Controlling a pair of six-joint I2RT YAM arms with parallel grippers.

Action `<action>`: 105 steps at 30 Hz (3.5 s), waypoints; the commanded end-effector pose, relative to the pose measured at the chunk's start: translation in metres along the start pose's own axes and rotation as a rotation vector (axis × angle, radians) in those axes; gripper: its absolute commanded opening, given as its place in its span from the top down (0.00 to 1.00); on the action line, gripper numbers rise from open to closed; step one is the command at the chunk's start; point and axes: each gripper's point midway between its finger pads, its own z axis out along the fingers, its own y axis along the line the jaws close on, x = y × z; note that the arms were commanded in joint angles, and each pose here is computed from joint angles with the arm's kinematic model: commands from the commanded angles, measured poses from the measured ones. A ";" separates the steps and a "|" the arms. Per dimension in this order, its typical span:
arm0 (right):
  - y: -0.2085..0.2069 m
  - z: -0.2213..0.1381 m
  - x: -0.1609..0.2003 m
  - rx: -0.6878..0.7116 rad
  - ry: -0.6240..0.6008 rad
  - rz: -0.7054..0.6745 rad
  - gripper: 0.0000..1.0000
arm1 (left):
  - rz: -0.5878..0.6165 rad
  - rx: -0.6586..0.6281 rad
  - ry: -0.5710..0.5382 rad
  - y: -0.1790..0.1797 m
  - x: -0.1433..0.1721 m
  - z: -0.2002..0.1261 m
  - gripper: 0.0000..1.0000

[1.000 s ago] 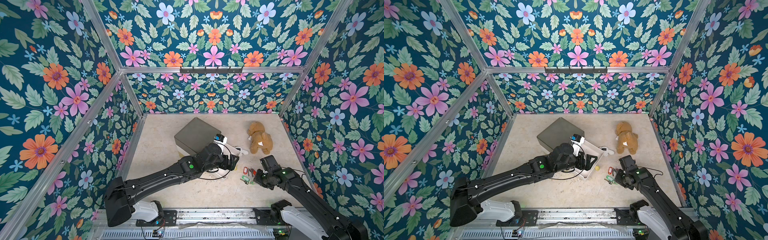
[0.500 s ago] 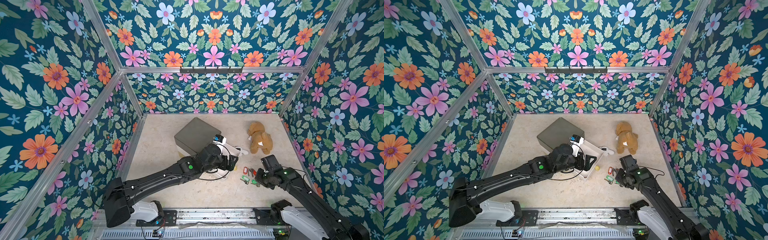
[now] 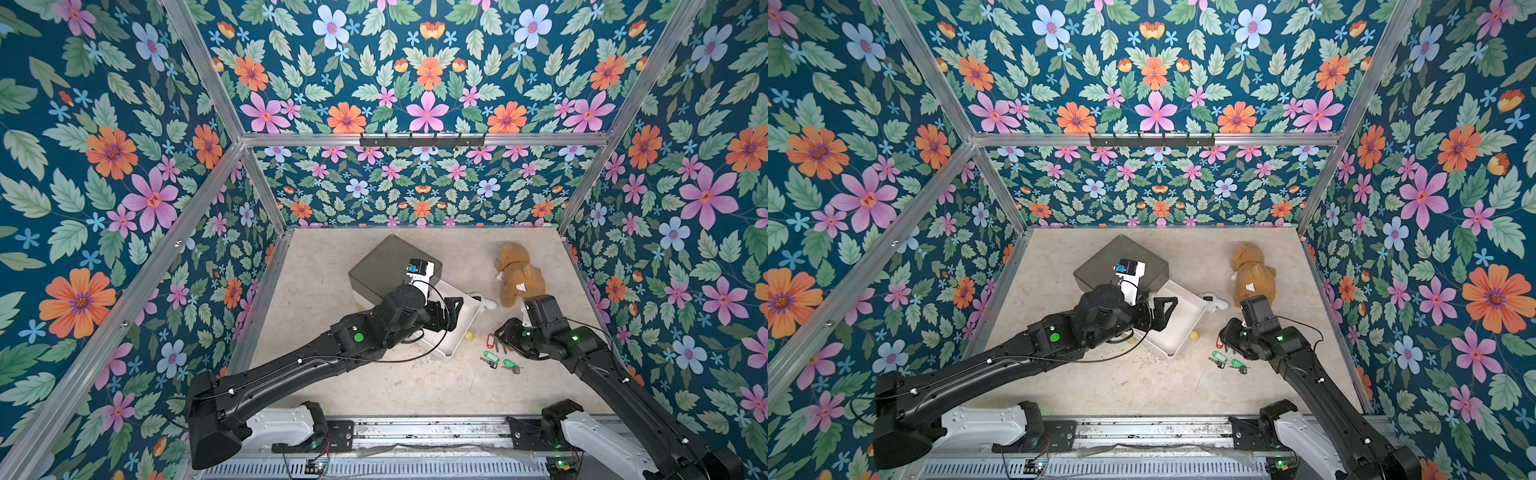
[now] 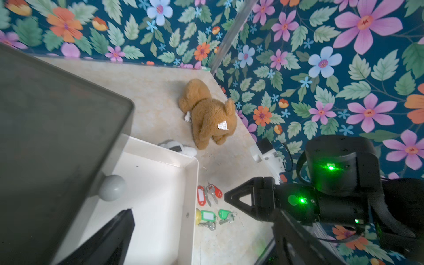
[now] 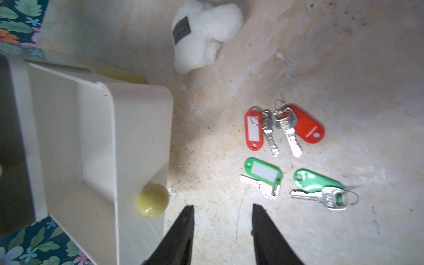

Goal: Take the keys out of the drawer
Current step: Close the drawer in the storage box.

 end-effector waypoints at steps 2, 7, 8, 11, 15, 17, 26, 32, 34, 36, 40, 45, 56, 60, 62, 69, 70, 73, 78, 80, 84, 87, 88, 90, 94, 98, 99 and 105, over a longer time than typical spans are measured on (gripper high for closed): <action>0.024 0.004 -0.003 -0.107 0.019 0.010 0.54 | 0.026 -0.201 -0.062 0.042 -0.023 -0.023 0.01; 0.033 0.012 -0.005 -0.132 0.046 0.010 0.54 | -0.012 -0.294 -0.041 0.079 -0.040 -0.033 0.01; 0.035 0.013 -0.007 -0.135 0.046 0.009 0.54 | -0.030 -0.303 -0.030 0.087 -0.043 -0.033 0.01; 0.039 0.016 -0.010 -0.140 0.051 0.007 0.54 | -0.063 -0.329 -0.011 0.108 -0.048 -0.032 0.01; 0.041 0.022 -0.012 -0.138 0.057 0.008 0.53 | -0.053 -0.339 0.029 0.118 -0.053 -0.022 0.01; 0.041 0.025 -0.013 -0.133 0.064 0.006 0.53 | -0.050 -0.349 0.072 0.125 -0.051 -0.013 0.01; 0.047 0.031 -0.018 -0.135 0.074 0.001 0.53 | -0.067 -0.345 0.146 0.146 -0.037 0.019 0.01; 0.049 0.041 -0.018 -0.138 0.091 0.006 0.53 | -0.080 -0.329 0.181 0.153 -0.029 0.032 0.01; 0.050 0.044 -0.018 -0.141 0.101 0.007 0.53 | -0.085 -0.323 0.195 0.154 -0.026 0.035 0.01; 0.053 0.047 -0.018 -0.148 0.106 0.005 0.53 | -0.087 -0.319 0.205 0.155 -0.022 0.037 0.01; 0.061 0.051 -0.019 -0.159 0.113 -0.004 0.53 | -0.092 -0.318 0.213 0.157 -0.017 0.039 0.00; 0.076 0.056 -0.016 -0.187 0.128 -0.021 0.53 | -0.097 -0.313 0.223 0.157 -0.013 0.039 0.01; 0.115 0.071 -0.008 -0.243 0.170 -0.058 0.53 | -0.118 -0.290 0.209 0.153 -0.013 0.034 0.01; 0.127 0.076 -0.011 -0.256 0.172 -0.072 0.53 | -0.122 -0.256 0.147 0.143 -0.030 0.025 0.01; 0.132 0.080 -0.011 -0.261 0.180 -0.075 0.53 | -0.125 -0.235 0.098 0.136 -0.042 0.017 0.01; 0.141 0.089 -0.014 -0.274 0.194 -0.077 0.52 | -0.154 -0.176 -0.039 0.122 -0.064 -0.018 0.01; 0.142 0.091 -0.014 -0.277 0.195 -0.078 0.52 | -0.162 -0.172 -0.050 0.122 -0.063 -0.023 0.01; 0.145 0.095 -0.014 -0.283 0.202 -0.076 0.52 | -0.179 -0.162 -0.071 0.123 -0.058 -0.035 0.00; 0.153 0.103 -0.013 -0.304 0.223 -0.073 0.52 | -0.211 -0.167 -0.076 0.128 -0.043 -0.049 0.01; 0.157 0.106 -0.013 -0.306 0.229 -0.078 0.52 | -0.220 -0.173 -0.073 0.131 -0.038 -0.054 0.01; 0.164 0.112 -0.013 -0.313 0.239 -0.085 0.52 | -0.228 -0.182 -0.075 0.133 -0.034 -0.061 0.01; 0.171 0.112 -0.014 -0.326 0.242 -0.093 0.51 | -0.228 -0.183 -0.072 0.133 -0.034 -0.062 0.01; 0.167 0.123 -0.011 -0.306 0.259 -0.086 0.51 | -0.228 -0.183 -0.071 0.133 -0.034 -0.062 0.01; 0.169 0.126 -0.010 -0.306 0.264 -0.090 0.51 | -0.227 -0.182 -0.069 0.132 -0.034 -0.061 0.01; 0.171 0.130 -0.008 -0.307 0.274 -0.092 0.51 | -0.225 -0.182 -0.063 0.132 -0.034 -0.059 0.01; 0.171 0.130 -0.008 -0.307 0.276 -0.093 0.51 | -0.224 -0.185 -0.060 0.132 -0.034 -0.059 0.01; 0.171 0.131 -0.007 -0.305 0.277 -0.093 0.51 | -0.224 -0.185 -0.059 0.132 -0.033 -0.059 0.01; 0.168 0.131 -0.006 -0.300 0.279 -0.096 0.51 | -0.231 -0.189 -0.055 0.134 -0.030 -0.058 0.01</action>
